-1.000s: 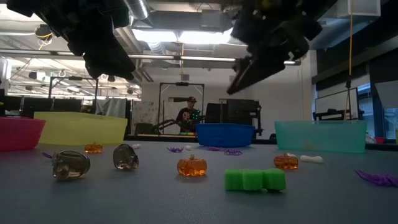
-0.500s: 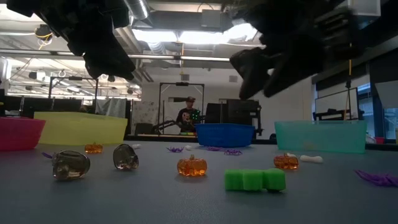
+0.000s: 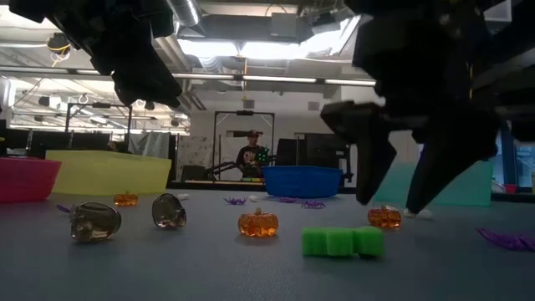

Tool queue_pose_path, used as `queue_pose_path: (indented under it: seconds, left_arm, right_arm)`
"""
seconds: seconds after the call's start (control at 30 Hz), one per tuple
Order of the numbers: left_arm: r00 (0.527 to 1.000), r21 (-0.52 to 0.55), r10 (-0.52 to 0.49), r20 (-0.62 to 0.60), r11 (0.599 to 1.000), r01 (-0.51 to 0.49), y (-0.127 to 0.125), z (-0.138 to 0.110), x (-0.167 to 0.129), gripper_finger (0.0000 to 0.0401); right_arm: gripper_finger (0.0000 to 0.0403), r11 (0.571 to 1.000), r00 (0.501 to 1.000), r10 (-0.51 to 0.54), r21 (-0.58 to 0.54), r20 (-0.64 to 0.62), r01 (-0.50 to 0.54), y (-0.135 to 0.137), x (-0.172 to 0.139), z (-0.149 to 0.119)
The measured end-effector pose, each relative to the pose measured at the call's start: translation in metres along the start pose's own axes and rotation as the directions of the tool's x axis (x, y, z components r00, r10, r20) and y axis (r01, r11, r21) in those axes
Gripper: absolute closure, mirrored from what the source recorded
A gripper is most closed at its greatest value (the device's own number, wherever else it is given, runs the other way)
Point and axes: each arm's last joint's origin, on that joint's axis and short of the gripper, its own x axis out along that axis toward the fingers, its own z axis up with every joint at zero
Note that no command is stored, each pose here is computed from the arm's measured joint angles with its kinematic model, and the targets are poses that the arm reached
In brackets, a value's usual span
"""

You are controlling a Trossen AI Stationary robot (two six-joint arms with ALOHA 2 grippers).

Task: Sort Halloween decoration
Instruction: Put the orange pumpkin toy into the green bin

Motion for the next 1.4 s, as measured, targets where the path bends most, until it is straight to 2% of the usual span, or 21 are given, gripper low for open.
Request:
queue_pose_path:
  seconds: [0.2,0.33,1.0,1.4]
  left_arm:
    - [1.0,0.0,0.0,0.0,1.0,0.0,0.0,0.0,0.0,0.0264]
    - [1.0,0.0,0.0,0.0,1.0,0.0,0.0,0.0,0.0,0.0264]
    - [1.0,0.001,-0.001,0.0,1.0,0.001,0.0,0.0,0.0,0.0264]
    - [1.0,0.001,0.0,0.0,1.0,0.0,0.0,0.0,0.0,0.0264]
  right_arm:
    - [0.0217,0.999,1.0,0.008,0.047,-0.03,-0.006,-0.003,0.01,-0.006]
    - [0.0217,0.998,0.999,0.035,0.049,-0.019,-0.034,-0.003,0.014,-0.006]
    - [0.0218,0.998,0.999,0.044,0.044,0.005,-0.045,-0.003,0.016,-0.004]
    - [0.0306,0.998,0.999,0.054,0.041,0.005,-0.054,-0.002,0.016,-0.005]
